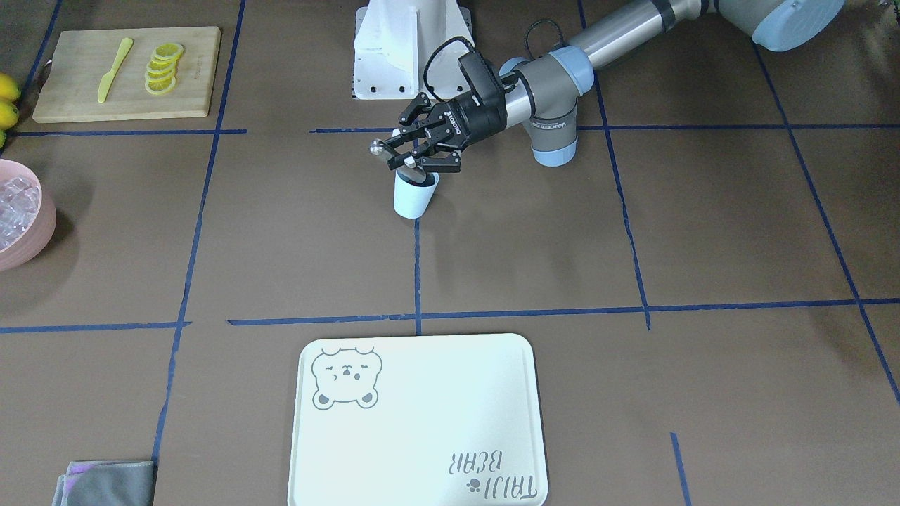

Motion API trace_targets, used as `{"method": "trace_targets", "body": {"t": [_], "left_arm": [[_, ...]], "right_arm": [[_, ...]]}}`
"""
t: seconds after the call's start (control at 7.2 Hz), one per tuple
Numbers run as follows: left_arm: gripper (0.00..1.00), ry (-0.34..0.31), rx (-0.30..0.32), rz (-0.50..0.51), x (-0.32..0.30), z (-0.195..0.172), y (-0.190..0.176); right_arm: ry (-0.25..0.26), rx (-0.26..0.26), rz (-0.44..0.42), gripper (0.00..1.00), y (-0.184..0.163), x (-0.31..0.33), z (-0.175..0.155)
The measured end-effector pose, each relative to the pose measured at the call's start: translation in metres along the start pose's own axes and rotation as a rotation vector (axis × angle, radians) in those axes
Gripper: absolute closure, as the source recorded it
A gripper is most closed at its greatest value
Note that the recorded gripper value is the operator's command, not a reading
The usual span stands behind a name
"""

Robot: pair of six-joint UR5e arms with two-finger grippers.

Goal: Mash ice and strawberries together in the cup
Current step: 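Push the pestle down into the cup and press the contents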

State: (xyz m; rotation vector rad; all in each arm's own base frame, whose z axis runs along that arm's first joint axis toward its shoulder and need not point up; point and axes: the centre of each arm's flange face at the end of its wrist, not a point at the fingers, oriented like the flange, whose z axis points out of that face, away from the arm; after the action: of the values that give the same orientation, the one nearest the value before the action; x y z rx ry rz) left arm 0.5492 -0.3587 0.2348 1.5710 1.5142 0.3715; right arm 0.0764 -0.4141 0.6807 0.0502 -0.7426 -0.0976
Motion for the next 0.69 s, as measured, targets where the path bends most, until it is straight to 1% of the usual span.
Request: {"method": "trace_targets", "body": {"t": [0.28,0.69], "left_arm": [[1.0,0.004,0.032,-0.002,0.003,0.002,-0.015],[1.0,0.013,0.1,-0.01,0.003,0.0,-0.054]], "right_arm": [[0.0,0.0,0.0,0.0,0.0,0.0,0.0],[0.0,0.0,0.0,0.0,0.0,0.0,0.0]]}}
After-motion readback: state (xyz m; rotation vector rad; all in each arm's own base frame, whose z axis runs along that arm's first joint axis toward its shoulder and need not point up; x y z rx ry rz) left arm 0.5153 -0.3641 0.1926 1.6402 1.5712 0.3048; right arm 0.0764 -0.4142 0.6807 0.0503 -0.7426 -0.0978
